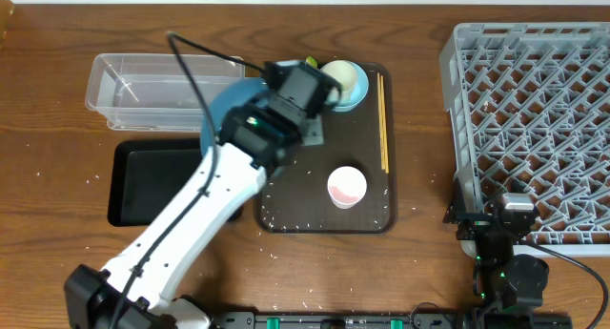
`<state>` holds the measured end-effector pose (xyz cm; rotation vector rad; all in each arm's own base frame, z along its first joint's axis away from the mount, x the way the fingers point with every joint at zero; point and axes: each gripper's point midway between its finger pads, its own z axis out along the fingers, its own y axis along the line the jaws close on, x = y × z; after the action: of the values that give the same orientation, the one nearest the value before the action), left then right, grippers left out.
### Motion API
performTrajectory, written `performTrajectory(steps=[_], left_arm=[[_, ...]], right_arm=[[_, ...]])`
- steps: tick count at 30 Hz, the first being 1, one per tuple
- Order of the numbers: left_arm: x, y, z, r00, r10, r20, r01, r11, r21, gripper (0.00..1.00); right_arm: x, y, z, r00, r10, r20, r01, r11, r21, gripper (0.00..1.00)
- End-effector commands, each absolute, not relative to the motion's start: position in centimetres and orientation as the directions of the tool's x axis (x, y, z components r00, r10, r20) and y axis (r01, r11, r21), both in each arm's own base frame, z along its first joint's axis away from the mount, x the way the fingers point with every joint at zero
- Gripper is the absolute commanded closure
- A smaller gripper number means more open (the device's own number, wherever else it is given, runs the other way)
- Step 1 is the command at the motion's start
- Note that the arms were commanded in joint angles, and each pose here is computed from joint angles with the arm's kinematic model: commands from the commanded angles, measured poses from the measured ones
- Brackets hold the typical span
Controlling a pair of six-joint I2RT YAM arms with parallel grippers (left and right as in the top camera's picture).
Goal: Sort waste into correct bins and load items into the dishwasher rack
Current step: 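Lift the blue plate and carry it left over the black tray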
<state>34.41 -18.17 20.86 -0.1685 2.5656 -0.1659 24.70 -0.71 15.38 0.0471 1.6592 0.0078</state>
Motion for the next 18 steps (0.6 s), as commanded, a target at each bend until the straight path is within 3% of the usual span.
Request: performTrajectory(steps=[1,10,18], left_arm=[[34.6,-17.1,22.0,-0.843,-0.234,-0.484,-0.12,0.96,-0.255,0.94],[35.4,-14.0,21.7,-0.869,-0.361,-0.338,-0.213,0.89,-0.404,0.94],[35.0,-10.0,20.9,-0.851,-0.446,-0.279,-0.33,0.865,-0.378,0.94]], right_arm=[[24.7,-0.8,15.2,-0.093,0.025,-0.995,0.029,0.999,0.022,0.01],[24.7,-0.8,15.2,-0.093,0.025,-0.995,0.029,0.999,0.022,0.01],[24.7,-0.8,15.2,-0.093,0.025,-0.995,0.029,0.999,0.022,0.01]])
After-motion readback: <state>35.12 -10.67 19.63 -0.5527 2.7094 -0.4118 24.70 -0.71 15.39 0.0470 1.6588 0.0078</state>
